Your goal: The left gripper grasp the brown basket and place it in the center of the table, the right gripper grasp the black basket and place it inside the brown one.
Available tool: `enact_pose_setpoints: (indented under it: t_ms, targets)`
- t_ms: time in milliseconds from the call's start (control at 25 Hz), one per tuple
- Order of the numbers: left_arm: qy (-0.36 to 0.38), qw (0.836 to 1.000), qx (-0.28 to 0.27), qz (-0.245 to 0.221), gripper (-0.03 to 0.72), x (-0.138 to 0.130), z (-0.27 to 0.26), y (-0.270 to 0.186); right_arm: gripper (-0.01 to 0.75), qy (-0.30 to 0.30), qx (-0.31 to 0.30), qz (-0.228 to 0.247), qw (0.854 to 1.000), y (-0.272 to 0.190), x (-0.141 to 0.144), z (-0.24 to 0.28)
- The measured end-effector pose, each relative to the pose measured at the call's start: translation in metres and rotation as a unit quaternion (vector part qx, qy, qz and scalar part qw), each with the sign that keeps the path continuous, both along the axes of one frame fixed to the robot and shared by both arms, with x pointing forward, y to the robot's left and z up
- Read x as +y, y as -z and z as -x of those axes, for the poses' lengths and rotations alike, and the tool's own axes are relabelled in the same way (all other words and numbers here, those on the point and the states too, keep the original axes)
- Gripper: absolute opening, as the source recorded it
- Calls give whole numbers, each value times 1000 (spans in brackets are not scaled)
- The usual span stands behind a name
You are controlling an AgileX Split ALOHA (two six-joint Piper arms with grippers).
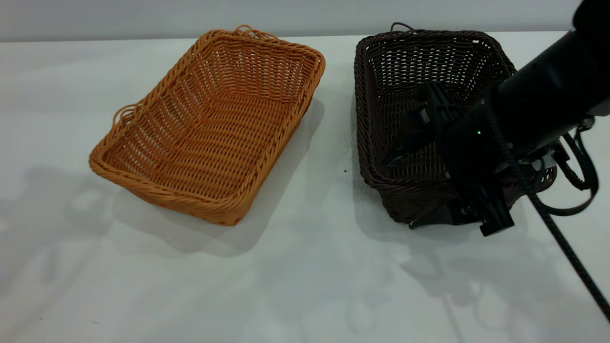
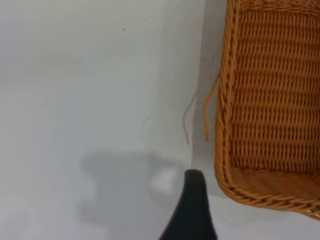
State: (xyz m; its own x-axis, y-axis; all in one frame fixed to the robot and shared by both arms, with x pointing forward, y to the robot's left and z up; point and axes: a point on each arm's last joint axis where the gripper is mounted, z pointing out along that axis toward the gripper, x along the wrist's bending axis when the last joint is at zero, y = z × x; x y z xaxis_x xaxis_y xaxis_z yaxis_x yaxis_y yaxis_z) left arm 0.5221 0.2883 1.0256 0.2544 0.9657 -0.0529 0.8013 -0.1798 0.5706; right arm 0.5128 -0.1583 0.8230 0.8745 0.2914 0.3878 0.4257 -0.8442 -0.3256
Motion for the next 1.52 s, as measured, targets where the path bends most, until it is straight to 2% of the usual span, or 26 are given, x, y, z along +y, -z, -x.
enact_pose_setpoints:
  t_ms: [160, 360, 520, 920, 1240, 1400, 1520]
  targets:
    - [-9, 1000, 2, 4, 583, 0, -6, 5, 594, 36, 5, 51, 998, 12, -8, -7]
    - [-8, 999, 46, 22, 583, -3, -36, 25, 594, 65, 20, 99, 993, 26, -17, -7]
    - [13, 998, 67, 17, 583, -16, -69, 51, 594, 73, 24, 100, 992, 28, -17, -6]
    - [62, 990, 127, 4, 583, -68, -131, 154, 594, 69, 27, 85, 994, 27, -15, -6]
    - [40, 989, 140, 0, 583, -69, -138, 199, 591, 62, 25, 85, 994, 27, -14, -6]
    - [39, 987, 158, -2, 560, -68, -136, 215, 538, 60, 24, 85, 994, 27, -14, -6]
    - [38, 987, 158, -3, 482, -68, -136, 217, 418, 60, 24, 86, 994, 27, -14, -6]
